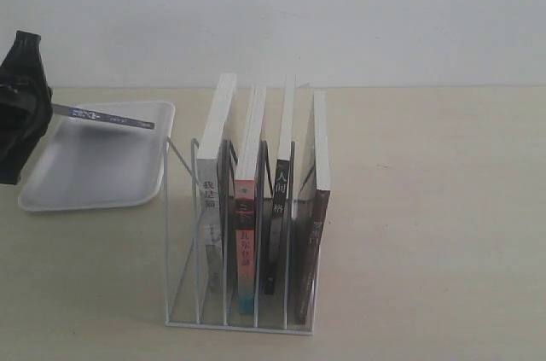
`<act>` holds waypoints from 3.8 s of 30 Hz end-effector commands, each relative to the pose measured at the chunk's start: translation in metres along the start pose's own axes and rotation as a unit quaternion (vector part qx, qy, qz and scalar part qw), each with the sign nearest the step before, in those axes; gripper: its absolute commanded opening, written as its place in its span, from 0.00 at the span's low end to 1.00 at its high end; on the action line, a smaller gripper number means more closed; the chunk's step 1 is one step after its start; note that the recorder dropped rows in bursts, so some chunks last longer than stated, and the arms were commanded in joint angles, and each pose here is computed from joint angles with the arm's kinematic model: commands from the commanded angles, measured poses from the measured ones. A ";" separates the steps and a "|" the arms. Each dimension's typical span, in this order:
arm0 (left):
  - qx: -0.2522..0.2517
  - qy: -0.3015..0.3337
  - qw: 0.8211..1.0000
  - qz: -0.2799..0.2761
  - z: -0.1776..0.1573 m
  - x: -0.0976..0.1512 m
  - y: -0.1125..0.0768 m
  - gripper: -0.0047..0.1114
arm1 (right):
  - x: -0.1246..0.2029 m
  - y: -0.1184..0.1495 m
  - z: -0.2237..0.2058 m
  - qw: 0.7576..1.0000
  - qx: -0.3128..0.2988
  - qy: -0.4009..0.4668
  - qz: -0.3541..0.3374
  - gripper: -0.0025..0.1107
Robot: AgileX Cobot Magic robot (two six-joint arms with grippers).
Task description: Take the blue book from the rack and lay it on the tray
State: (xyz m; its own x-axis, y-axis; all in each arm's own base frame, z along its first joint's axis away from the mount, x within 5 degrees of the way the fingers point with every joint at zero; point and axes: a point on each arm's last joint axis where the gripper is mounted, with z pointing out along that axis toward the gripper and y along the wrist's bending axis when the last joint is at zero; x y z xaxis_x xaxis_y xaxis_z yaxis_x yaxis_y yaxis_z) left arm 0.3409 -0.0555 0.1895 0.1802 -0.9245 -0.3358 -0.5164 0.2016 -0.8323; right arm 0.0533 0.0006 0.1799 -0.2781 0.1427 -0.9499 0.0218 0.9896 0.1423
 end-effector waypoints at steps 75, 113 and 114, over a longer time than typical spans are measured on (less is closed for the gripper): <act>0.084 -0.005 0.996 0.012 0.011 -0.005 -0.013 0.42 | -0.001 0.000 0.000 1.000 0.000 -0.007 -0.004 0.02; 0.190 0.172 0.922 0.291 -0.146 -0.057 -0.008 0.08 | 0.000 0.000 0.000 1.000 0.001 -0.003 -0.004 0.02; 0.194 0.175 0.921 0.289 -0.149 -0.058 -0.008 0.08 | 0.000 0.000 0.000 1.000 0.001 -0.003 -0.004 0.02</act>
State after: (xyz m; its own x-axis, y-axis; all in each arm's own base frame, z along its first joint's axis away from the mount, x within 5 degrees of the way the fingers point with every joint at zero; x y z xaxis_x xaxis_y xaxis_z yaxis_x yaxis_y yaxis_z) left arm 0.2200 -0.0528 0.2804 -0.3429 -0.6472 -0.6809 -0.1023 0.7462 -0.6578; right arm 0.0533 0.0006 0.1796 -0.2816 0.1426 -0.9489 0.0224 0.9896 0.1421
